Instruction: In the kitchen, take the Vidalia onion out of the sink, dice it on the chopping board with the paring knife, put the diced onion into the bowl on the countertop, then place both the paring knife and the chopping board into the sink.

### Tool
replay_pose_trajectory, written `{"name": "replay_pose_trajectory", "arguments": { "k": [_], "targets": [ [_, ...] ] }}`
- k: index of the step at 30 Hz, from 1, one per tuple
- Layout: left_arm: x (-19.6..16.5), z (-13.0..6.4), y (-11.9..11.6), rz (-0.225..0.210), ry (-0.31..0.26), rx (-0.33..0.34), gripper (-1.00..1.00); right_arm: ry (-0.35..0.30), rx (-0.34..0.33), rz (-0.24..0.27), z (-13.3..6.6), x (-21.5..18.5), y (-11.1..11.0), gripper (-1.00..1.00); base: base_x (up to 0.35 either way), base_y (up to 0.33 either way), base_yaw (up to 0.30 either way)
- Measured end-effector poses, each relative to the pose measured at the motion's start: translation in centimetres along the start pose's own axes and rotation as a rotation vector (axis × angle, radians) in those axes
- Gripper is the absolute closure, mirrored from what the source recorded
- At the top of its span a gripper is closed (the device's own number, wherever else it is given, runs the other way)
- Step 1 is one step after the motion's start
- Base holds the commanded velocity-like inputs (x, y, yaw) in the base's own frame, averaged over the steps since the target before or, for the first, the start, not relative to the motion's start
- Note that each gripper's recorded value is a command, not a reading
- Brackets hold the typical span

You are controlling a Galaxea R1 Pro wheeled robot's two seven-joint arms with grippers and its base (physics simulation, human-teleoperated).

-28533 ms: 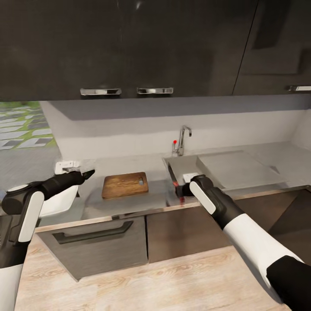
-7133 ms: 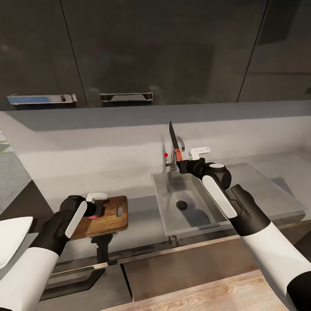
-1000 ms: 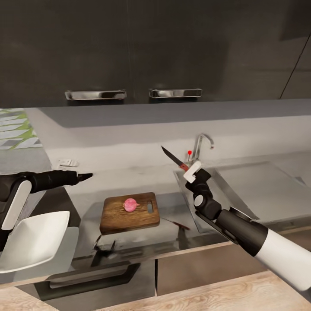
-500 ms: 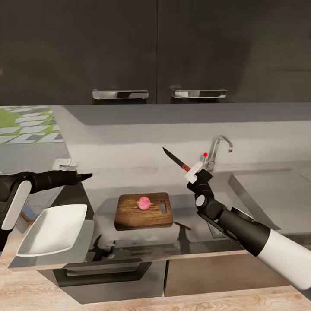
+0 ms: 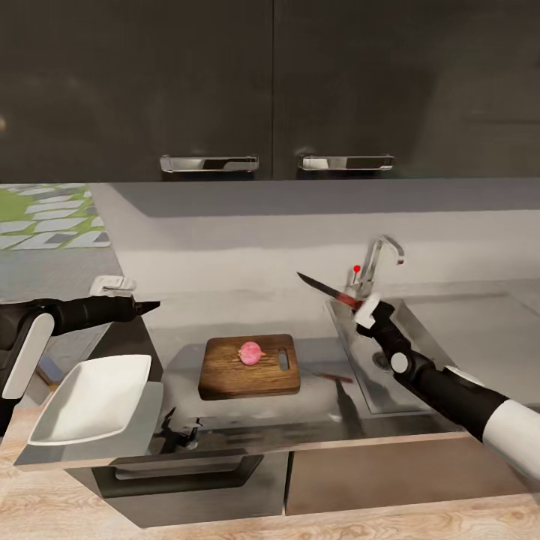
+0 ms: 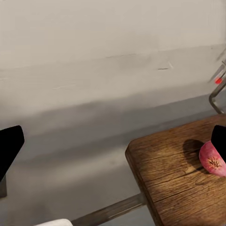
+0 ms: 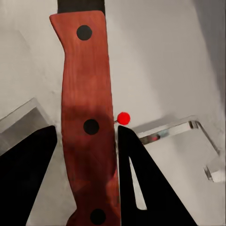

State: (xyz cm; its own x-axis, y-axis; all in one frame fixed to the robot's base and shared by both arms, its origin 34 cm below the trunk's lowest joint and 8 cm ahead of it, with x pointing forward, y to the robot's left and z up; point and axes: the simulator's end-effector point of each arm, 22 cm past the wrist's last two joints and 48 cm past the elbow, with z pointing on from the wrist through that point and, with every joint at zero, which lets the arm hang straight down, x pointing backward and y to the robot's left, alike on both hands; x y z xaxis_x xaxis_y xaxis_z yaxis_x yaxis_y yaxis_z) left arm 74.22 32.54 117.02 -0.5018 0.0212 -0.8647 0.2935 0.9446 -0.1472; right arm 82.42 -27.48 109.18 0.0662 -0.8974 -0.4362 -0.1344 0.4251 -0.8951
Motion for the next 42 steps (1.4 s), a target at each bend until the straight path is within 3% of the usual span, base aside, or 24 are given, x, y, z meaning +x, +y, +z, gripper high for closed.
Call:
{"name": "replay_pose_trajectory", "arguments": {
  "k": [6,10,13,15,19,21,23,24,26,27,28,33,38,42],
  "targets": [
    [0.0,0.0,0.0,0.0,0.0,0.0,-1.0,-0.055,0.163,0.013,-0.1,-1.1,-4.2,1.0,0.0,0.0,0.0],
    [0.0,0.0,0.0,0.0,0.0,0.0,-1.0,-0.088,0.229,-0.018,-0.9,-2.3,-4.3,1.0,0.0,0.0,0.0],
    [0.0,0.0,0.0,0.0,0.0,0.0,-1.0,-0.138,0.406,-0.045,-2.8,-4.1,-6.0,1.0,0.0,0.0,0.0],
    [0.0,0.0,0.0,0.0,0.0,0.0,-1.0,-0.161,0.487,-0.051,-4.0,-4.8,-6.8,1.0,0.0,0.0,0.0],
    [0.0,0.0,0.0,0.0,0.0,0.0,-1.0,-0.207,0.587,-0.067,-6.1,-5.9,-7.1,1.0,0.0,0.0,0.0],
    [0.0,0.0,0.0,0.0,0.0,0.0,-1.0,-0.227,0.575,-0.08,-6.4,-6.2,-6.1,1.0,0.0,0.0,0.0],
    [0.0,0.0,0.0,0.0,0.0,0.0,-1.0,-0.232,0.506,-0.095,-5.9,-6.3,-4.5,1.0,0.0,0.0,0.0],
    [0.0,0.0,0.0,0.0,0.0,0.0,-1.0,-0.23,0.445,-0.103,-5.3,-6.3,-3.2,1.0,0.0,0.0,0.0],
    [0.0,0.0,0.0,0.0,0.0,0.0,-1.0,-0.214,0.258,-0.121,-3.8,-5.9,0.5,1.0,0.0,0.0,0.0],
    [0.0,0.0,0.0,0.0,0.0,0.0,-1.0,-0.208,0.217,-0.123,-3.5,-5.8,1.3,1.0,0.0,0.0,0.0],
    [0.0,0.0,0.0,0.0,0.0,0.0,-1.0,-0.187,0.128,-0.119,-2.7,-5.2,2.6,1.0,0.0,0.0,0.0],
    [0.0,0.0,0.0,0.0,0.0,0.0,-1.0,-0.138,-0.056,-0.089,-1.4,-3.9,4.7,1.0,0.0,0.0,0.0],
    [0.0,0.0,0.0,0.0,-0.001,0.001,-1.0,-0.125,-0.144,-0.087,-1.4,-3.6,6.2,1.0,0.0,0.0,0.0],
    [-0.1,0.0,-0.1,0.0,-0.001,0.001,-1.0,-0.081,-0.155,-0.148,-1.3,-2.5,6.4,1.0,0.0,0.0,0.0]
  ]
}}
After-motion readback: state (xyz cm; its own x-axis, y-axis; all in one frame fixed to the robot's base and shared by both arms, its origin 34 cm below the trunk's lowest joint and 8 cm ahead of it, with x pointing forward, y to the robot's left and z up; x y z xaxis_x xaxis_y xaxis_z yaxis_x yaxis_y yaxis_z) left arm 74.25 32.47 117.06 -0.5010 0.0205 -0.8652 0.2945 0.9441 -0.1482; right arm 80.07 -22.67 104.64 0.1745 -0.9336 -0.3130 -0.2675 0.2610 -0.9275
